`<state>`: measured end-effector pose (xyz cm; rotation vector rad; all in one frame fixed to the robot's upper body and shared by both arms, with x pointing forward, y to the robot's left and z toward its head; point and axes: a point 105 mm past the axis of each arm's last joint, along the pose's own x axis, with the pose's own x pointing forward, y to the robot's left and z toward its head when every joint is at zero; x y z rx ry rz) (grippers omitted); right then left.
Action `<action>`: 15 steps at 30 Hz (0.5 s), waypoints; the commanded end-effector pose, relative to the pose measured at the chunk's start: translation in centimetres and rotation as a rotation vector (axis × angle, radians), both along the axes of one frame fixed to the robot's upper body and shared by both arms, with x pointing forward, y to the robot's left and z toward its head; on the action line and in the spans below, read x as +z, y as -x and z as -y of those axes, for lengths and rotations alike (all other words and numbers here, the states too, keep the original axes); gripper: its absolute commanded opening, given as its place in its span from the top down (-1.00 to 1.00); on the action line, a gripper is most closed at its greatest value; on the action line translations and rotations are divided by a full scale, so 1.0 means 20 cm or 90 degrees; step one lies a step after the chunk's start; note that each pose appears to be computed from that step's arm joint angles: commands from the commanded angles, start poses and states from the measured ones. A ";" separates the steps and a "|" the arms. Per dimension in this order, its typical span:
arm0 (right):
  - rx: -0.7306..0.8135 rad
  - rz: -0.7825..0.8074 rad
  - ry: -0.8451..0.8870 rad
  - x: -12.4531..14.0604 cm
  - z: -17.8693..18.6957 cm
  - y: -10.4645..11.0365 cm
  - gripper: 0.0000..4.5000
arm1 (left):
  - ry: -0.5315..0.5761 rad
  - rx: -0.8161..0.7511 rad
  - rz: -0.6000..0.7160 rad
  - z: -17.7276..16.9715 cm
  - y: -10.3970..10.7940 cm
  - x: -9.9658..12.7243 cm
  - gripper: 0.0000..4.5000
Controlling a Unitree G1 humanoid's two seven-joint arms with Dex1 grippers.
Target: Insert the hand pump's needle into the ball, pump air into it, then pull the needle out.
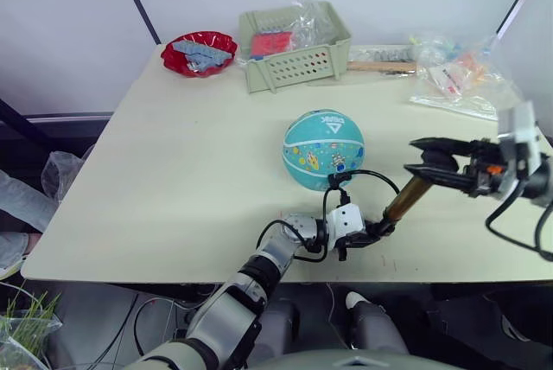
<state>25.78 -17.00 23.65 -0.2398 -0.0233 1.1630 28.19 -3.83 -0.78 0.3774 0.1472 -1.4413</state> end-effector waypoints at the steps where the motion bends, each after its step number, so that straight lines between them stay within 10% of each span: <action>1: 0.029 0.075 -0.022 0.21 0.00 0.07 0.26 | -0.122 0.017 -0.093 -0.17 0.09 -0.27 0.53; 9: 0.045 0.092 -0.053 0.37 0.00 0.10 0.26 | -0.123 0.016 -0.094 -0.17 0.10 -0.28 0.53; 15: 0.013 0.015 0.010 0.01 -0.04 0.03 0.26 | -0.121 0.014 -0.094 -0.17 0.11 -0.28 0.53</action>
